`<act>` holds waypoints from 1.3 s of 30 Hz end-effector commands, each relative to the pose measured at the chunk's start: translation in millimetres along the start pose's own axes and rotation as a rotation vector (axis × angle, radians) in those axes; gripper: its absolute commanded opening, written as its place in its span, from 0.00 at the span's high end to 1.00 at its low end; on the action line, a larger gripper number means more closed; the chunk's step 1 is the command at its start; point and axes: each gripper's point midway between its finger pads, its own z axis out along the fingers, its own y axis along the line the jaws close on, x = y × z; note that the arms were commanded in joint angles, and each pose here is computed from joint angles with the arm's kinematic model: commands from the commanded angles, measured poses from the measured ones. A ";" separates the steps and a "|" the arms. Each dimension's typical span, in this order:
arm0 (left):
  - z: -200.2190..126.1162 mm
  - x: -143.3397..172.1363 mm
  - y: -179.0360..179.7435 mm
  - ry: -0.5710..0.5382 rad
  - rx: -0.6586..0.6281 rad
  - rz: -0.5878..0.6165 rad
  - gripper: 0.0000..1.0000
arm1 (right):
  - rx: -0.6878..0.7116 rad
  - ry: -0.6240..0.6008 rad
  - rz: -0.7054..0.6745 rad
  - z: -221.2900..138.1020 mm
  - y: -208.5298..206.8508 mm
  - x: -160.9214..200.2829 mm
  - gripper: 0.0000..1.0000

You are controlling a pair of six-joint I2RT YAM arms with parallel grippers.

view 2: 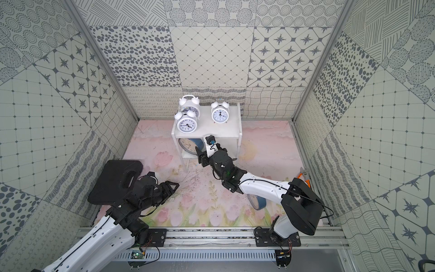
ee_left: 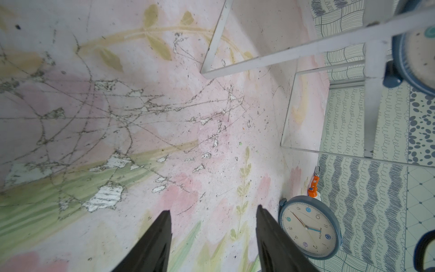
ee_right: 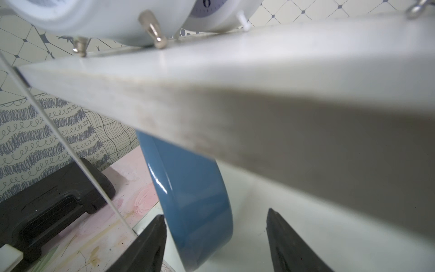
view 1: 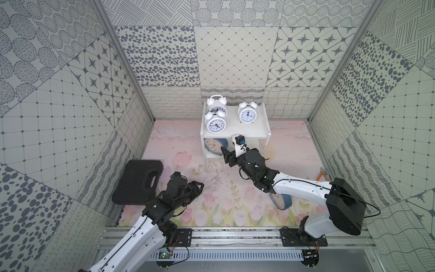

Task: Place the alarm clocks on the shelf by style
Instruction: Place the alarm on the shelf.

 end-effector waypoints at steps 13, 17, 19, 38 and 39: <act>-2.0 -1.5 -6.7 0.000 0.033 0.026 0.39 | 0.083 -0.009 0.064 -5.9 -25.7 -4.5 0.35; -2.9 -2.6 -7.7 -0.004 0.035 0.028 0.38 | 0.100 -0.011 0.073 -4.5 -28.7 -5.4 0.37; -3.3 -2.9 -8.7 -0.004 0.037 0.030 0.38 | 0.120 -0.013 0.078 -4.1 -32.0 -5.4 0.37; -6.2 -3.9 -6.0 -0.001 0.015 0.044 0.37 | 0.176 -0.014 0.110 -1.5 -40.0 2.5 0.34; -6.1 -4.2 -5.5 -0.003 0.014 0.045 0.37 | 0.180 -0.015 0.108 -2.0 -40.2 2.6 0.33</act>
